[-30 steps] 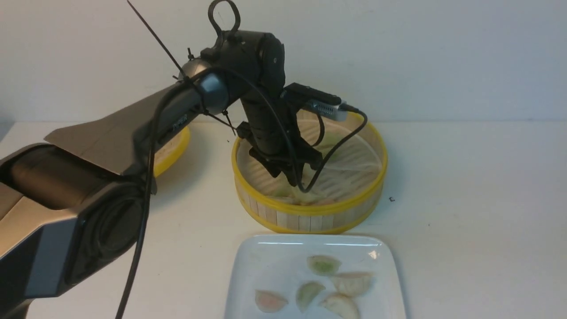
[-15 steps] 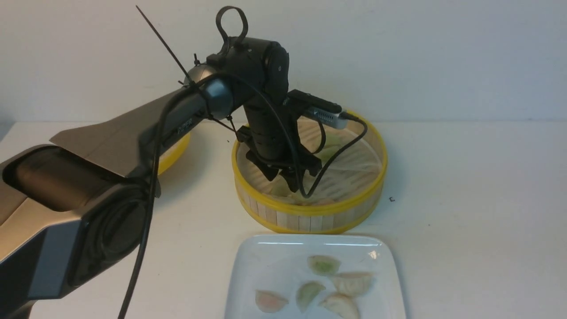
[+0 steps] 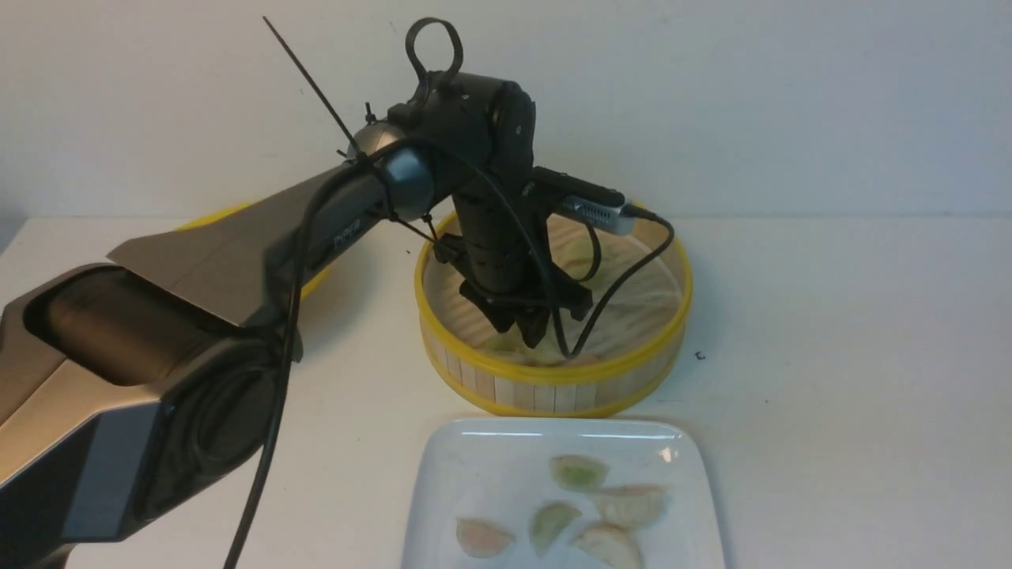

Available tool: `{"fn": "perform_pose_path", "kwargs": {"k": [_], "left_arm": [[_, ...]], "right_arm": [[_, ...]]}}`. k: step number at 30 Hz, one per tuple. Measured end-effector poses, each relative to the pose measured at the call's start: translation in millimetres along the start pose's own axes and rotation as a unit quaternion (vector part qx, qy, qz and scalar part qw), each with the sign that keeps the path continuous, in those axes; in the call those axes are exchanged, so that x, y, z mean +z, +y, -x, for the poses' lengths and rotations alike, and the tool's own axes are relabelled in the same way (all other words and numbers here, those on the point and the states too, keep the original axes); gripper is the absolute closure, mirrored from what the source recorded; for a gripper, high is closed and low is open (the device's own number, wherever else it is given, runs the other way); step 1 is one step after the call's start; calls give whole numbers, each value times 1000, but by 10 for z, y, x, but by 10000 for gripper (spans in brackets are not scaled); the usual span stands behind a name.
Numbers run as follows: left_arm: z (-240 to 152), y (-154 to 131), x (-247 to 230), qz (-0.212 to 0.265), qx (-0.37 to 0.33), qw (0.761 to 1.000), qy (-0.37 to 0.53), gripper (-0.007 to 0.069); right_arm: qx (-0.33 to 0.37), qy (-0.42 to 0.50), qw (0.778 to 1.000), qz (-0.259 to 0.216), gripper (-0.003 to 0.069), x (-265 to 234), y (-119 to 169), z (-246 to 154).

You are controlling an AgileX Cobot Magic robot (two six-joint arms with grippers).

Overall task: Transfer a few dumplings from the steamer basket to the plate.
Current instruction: Use the left arm to grab a dumpling from the steamer

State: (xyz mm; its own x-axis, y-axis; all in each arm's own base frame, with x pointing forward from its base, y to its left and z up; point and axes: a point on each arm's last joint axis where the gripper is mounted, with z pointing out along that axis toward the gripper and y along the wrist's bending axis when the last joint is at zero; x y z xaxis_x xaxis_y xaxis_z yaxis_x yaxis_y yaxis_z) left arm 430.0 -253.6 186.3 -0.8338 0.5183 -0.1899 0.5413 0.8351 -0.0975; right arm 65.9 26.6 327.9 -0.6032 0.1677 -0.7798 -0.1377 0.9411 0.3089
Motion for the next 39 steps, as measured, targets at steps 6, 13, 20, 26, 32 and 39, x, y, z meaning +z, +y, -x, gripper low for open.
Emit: {"fn": "perform_pose_path", "kwargs": {"k": [6,13,20,26,32,39], "left_arm": [[8,-41,-100,7,3,1000,-14,623],[-2,-85,-556,11,8,998,-57,631],[-53,-92,-596,10,8,999,-53,631],[-153,-30,-249,23,22,999,1,583],[-156,15,-140,41,35,998,12,368],[-150,43,-145,57,41,997,12,214]], "right_arm": [[-5,0,1000,0,673,0,1,0],[-6,0,1000,0,673,0,1,0],[-6,21,1000,1,673,-1,1,-38],[-8,30,1000,1,673,-2,1,-54],[-11,19,1000,1,673,-1,1,-35],[-11,18,1000,1,673,-1,1,-32]]}}
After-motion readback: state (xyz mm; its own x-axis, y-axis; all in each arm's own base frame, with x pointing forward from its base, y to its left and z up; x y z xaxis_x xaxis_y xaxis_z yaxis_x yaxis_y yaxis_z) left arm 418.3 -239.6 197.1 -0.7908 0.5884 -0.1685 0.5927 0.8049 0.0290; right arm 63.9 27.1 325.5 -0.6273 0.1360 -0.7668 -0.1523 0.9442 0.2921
